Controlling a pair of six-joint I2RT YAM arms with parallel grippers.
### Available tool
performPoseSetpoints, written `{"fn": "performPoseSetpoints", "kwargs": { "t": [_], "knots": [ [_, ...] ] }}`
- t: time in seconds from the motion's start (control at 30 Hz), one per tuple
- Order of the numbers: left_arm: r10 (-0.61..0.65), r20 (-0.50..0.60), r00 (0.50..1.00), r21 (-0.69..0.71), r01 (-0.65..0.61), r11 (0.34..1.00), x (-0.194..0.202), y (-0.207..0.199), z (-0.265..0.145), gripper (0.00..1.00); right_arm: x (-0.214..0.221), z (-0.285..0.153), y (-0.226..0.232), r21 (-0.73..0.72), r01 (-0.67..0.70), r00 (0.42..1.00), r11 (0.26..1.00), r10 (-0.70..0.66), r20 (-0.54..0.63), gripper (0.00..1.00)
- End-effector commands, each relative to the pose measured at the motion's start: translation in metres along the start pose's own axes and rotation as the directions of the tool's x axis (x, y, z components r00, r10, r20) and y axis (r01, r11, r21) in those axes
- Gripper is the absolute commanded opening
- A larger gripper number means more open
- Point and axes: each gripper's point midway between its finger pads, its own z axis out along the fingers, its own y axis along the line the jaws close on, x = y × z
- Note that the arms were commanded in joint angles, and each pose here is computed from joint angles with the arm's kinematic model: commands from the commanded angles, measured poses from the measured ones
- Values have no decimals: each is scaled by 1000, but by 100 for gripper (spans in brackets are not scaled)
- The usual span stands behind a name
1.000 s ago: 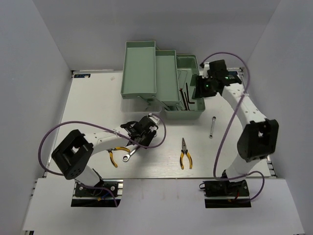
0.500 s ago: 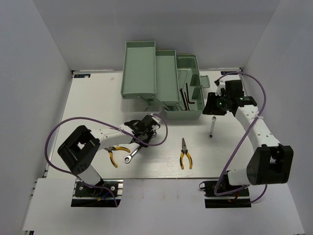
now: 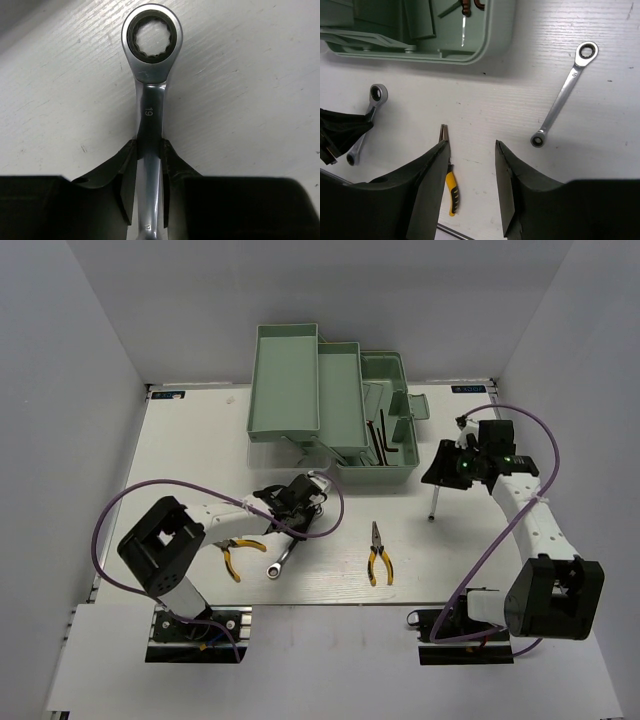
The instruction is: Sort the tools into containers
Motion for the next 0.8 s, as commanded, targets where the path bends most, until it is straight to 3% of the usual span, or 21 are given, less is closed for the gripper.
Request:
{"fn": "performPoseSetpoints", "kwargs": {
  "t": [0.0, 0.33, 0.77],
  "knots": [
    [-2, -183, 983, 84, 18, 996, 61, -18, 12, 0, -5, -6, 3, -36, -19, 999, 999, 20, 47, 48],
    [-7, 34, 999, 144, 2, 990, -16, -34, -44, 0, 2, -7, -3, -48, -44, 998, 998, 46, 51, 49],
    [15, 172, 985, 181, -47, 982, -60, -47, -97, 0, 5, -5, -5, -60, -63, 997, 996, 66, 45, 49]
  ]
}}
